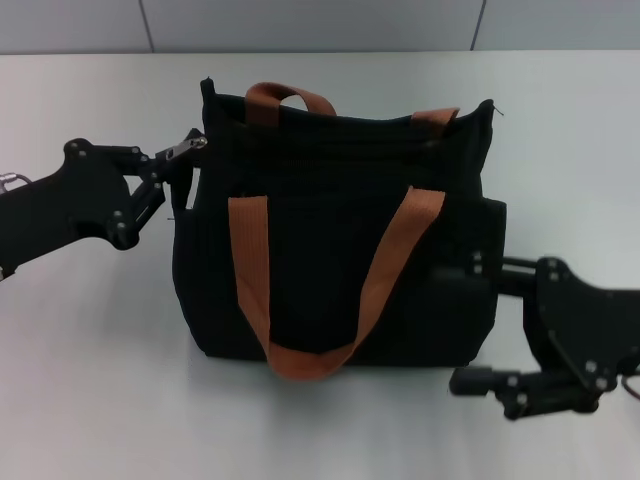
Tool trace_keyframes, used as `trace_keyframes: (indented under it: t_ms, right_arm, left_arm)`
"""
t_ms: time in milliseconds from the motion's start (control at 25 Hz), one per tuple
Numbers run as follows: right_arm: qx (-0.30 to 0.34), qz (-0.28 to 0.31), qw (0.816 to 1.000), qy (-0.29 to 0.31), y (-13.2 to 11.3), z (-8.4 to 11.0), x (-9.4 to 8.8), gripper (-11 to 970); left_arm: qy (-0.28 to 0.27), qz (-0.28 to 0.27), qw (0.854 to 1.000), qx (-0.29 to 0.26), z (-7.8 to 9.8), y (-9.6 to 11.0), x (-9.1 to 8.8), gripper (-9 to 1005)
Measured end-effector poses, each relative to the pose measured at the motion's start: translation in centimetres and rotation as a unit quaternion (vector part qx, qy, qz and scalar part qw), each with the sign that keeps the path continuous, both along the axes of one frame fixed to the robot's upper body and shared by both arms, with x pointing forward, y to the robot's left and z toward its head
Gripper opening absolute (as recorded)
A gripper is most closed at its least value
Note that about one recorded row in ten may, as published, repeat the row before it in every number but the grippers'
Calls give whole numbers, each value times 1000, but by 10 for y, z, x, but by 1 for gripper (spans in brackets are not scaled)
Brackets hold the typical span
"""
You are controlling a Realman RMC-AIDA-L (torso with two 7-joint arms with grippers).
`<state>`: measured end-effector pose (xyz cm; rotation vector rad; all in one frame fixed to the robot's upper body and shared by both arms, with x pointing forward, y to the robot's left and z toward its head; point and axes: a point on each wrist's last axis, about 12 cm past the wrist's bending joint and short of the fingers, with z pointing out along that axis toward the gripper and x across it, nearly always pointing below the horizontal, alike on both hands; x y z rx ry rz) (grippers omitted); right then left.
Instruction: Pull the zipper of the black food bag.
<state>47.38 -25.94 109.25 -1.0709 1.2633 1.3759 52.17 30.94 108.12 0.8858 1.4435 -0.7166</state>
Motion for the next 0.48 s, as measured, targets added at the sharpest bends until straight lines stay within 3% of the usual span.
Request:
trace_keyframes:
  t_ms: [160, 480]
  right_arm:
    - [30, 1, 999, 31, 6, 12, 12, 815]
    - [27, 6, 996, 91, 21, 23, 35, 814]
  left_arm:
    - [-13, -4, 1000, -10, 2, 0, -4, 17]
    - [-20, -8, 1000, -17, 3, 0, -6, 17]
